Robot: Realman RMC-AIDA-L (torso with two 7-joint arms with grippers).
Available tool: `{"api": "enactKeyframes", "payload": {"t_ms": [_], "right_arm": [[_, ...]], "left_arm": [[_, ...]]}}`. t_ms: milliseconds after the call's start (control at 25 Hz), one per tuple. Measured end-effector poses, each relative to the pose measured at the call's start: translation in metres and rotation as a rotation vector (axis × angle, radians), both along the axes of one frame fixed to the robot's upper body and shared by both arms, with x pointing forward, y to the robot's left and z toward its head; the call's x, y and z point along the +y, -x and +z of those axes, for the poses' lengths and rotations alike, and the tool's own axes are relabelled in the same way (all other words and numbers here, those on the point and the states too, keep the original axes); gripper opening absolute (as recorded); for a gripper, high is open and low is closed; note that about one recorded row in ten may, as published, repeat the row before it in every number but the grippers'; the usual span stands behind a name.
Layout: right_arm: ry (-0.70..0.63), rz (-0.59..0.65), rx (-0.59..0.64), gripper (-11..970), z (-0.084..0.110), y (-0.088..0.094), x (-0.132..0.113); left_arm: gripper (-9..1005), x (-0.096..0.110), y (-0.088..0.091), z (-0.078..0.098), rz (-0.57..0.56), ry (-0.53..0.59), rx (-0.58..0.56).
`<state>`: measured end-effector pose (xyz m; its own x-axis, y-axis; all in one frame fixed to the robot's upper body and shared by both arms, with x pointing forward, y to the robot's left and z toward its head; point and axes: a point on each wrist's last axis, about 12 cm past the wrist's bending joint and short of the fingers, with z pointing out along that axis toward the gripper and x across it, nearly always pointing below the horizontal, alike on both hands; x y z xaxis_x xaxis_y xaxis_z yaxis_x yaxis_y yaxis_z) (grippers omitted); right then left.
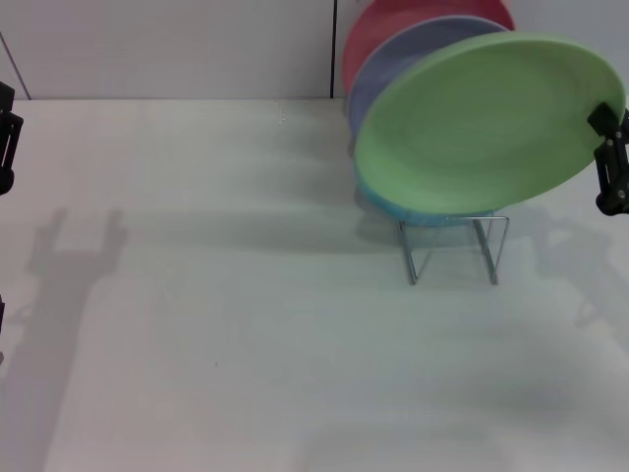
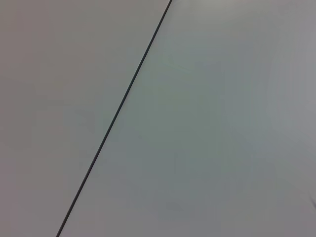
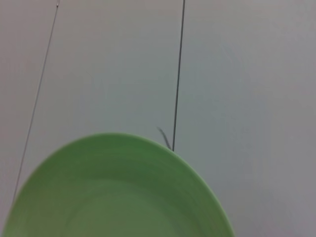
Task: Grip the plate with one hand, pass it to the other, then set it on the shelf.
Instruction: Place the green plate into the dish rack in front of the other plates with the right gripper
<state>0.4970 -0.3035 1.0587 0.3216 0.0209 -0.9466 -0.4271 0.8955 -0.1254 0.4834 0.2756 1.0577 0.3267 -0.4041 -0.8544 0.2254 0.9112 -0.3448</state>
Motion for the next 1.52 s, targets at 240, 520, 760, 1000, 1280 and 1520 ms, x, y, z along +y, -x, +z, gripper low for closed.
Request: {"api": "enactKeyframes", "payload": {"t_ms": [240, 520, 760, 1000, 1280, 1520], "right_arm": [[0.006, -0.016, 0.002, 29, -0.002, 0.000, -0.001], [0.023, -0.024, 0.010, 28, -0.005, 0.001, -0.002], [0.047, -0.036, 0.010, 28, -0.007, 0.002, -0.001], [0.058, -0.043, 0.024, 28, -0.010, 0.004, -0.002], [0.067, -0.054, 0.052, 29, -0.016, 0.008, -0.004], [0.075, -0.059, 0.070, 29, -0.019, 0.009, -0.006]], "left_arm": [[770, 0.000, 0.000, 0.000, -0.004, -0.003, 0.001], [770, 0.000, 0.000, 0.000, -0.005, -0.002, -0.003], [770, -0.001, 0.000, 0.001, -0.008, 0.001, -0.004], [770, -0.001, 0.000, 0.001, -0.008, 0.002, -0.006], [770, -0.002, 0.000, 0.001, -0.010, 0.002, -0.008], [770, -0.002, -0.001, 0.002, -0.012, 0.003, -0.009]]}}
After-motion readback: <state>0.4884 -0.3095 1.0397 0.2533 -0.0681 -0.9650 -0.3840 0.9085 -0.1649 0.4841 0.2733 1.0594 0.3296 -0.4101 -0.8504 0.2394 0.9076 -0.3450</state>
